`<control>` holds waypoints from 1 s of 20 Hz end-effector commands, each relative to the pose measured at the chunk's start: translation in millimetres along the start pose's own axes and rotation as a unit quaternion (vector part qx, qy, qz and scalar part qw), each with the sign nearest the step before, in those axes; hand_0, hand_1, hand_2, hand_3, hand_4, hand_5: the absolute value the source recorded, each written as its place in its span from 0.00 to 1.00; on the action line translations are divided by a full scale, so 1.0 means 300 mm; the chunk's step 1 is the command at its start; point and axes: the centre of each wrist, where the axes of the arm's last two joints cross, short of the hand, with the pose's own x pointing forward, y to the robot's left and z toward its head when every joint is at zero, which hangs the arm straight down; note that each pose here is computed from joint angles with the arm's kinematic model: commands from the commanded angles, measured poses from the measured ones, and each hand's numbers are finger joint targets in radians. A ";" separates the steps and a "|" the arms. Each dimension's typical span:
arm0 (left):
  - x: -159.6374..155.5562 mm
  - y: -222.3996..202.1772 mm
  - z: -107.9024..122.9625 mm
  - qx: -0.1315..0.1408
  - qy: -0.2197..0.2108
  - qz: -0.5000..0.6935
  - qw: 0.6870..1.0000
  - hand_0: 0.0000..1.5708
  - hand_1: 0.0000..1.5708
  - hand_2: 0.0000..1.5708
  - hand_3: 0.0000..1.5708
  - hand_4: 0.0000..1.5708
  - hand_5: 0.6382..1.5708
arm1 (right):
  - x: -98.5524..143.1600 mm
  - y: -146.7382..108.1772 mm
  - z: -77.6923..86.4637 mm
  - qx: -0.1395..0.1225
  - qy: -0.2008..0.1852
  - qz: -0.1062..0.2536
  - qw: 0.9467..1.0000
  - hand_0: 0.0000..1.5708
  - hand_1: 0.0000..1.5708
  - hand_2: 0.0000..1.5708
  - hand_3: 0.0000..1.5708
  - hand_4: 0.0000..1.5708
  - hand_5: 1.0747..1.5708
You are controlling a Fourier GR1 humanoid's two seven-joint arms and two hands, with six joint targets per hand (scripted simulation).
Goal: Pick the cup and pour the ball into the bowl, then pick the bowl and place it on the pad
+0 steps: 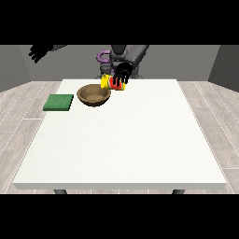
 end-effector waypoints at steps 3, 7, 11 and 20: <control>0.110 0.072 -0.069 0.022 0.007 -0.153 0.988 0.87 0.87 1.00 1.00 0.84 0.99 | -0.013 0.011 -0.038 0.011 -0.001 -0.006 1.000 0.00 0.00 0.00 0.10 0.44 0.97; 0.147 0.065 -0.053 0.018 -0.027 -0.261 0.965 0.92 0.92 1.00 1.00 0.69 1.00 | -0.058 0.032 -0.037 0.018 0.019 0.005 1.000 0.00 0.00 0.00 0.19 0.45 0.97; 0.247 0.109 -0.035 0.001 -0.043 -0.308 0.950 0.39 0.39 0.95 0.98 0.65 1.00 | -0.093 0.140 -0.109 0.015 0.011 0.001 1.000 0.00 0.00 0.00 0.19 0.44 0.97; 0.301 0.109 0.035 -0.047 -0.085 -0.324 0.941 0.00 0.00 0.67 0.98 0.70 1.00 | -0.078 0.130 -0.102 0.009 0.040 0.006 0.999 0.00 0.00 0.00 0.09 0.46 0.95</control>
